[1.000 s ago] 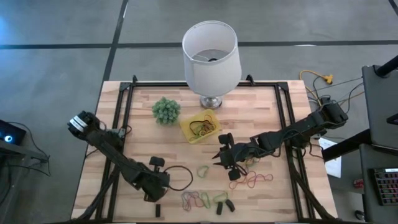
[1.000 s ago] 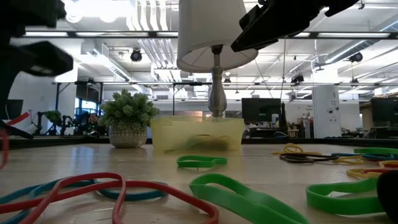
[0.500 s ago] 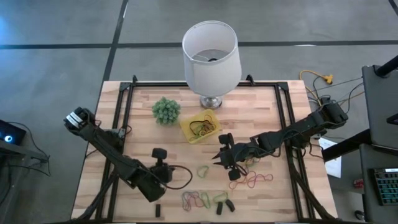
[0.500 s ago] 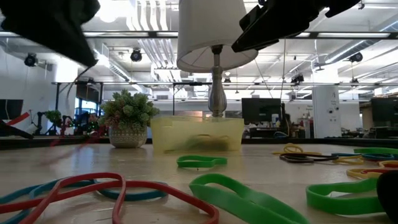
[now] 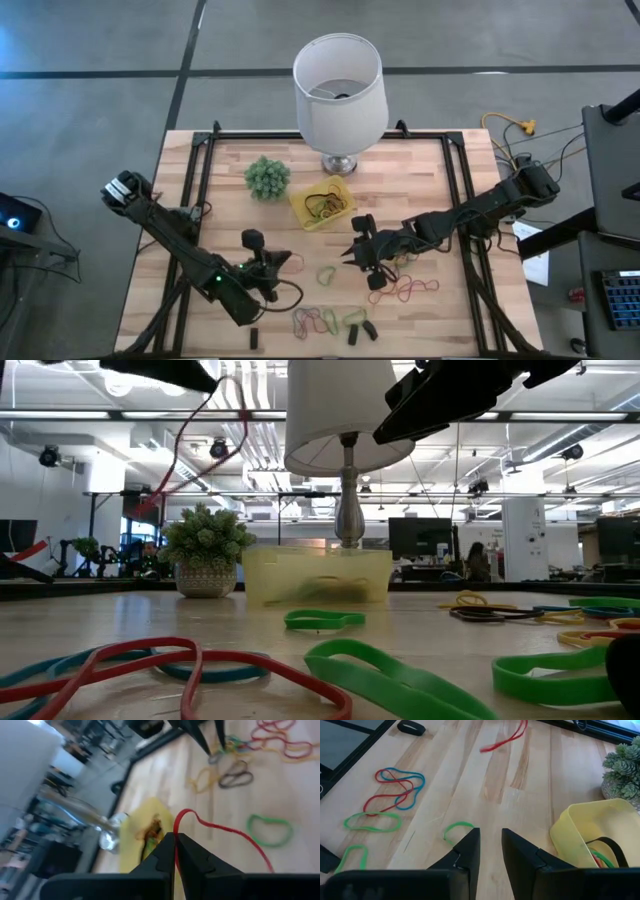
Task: Pick and place rubber bands into bin
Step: Put the red rubber band into the yellow bin
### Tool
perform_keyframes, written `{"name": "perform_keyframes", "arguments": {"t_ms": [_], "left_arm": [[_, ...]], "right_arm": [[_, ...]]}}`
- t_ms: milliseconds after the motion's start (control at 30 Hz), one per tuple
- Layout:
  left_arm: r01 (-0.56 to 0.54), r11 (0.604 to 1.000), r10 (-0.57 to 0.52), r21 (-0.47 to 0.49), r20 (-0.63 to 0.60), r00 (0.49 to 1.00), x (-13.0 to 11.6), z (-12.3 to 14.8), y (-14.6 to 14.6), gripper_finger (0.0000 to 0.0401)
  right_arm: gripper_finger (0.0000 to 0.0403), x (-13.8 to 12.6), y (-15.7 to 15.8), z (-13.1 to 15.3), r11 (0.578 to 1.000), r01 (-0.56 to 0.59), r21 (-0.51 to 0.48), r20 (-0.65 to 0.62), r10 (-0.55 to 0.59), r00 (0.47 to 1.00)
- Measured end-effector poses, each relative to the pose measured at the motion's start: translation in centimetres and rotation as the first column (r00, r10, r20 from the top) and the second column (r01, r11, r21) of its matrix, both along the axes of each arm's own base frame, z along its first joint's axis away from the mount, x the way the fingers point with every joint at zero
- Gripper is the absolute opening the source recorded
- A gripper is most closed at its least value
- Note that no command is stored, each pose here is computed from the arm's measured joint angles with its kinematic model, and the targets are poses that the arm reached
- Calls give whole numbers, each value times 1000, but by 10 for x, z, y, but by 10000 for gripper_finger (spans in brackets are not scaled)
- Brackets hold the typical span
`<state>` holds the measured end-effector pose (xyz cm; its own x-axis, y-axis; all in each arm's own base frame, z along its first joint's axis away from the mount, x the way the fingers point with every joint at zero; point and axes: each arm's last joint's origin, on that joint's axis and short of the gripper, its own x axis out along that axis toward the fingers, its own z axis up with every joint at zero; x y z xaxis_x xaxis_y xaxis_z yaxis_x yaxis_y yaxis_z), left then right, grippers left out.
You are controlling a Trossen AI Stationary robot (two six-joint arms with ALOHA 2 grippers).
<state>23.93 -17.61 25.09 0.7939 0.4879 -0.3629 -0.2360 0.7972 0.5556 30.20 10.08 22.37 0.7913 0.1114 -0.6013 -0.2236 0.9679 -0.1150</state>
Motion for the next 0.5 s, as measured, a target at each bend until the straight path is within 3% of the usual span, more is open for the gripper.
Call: {"name": "perform_keyframes", "arguments": {"t_ms": [267, 500], "left_arm": [[-63, 997, 61, 48, 53, 997, 18, 11, 17, 0], [-181, 980, 179, 83, 33, 983, 37, 12, 54, 0]], "right_arm": [[76, 0, 0, 0, 1000, 1, 1, 0, -1, 1000], [72, 0, 0, 0, 1000, 3, 4, -1, -3, 1000]]}}
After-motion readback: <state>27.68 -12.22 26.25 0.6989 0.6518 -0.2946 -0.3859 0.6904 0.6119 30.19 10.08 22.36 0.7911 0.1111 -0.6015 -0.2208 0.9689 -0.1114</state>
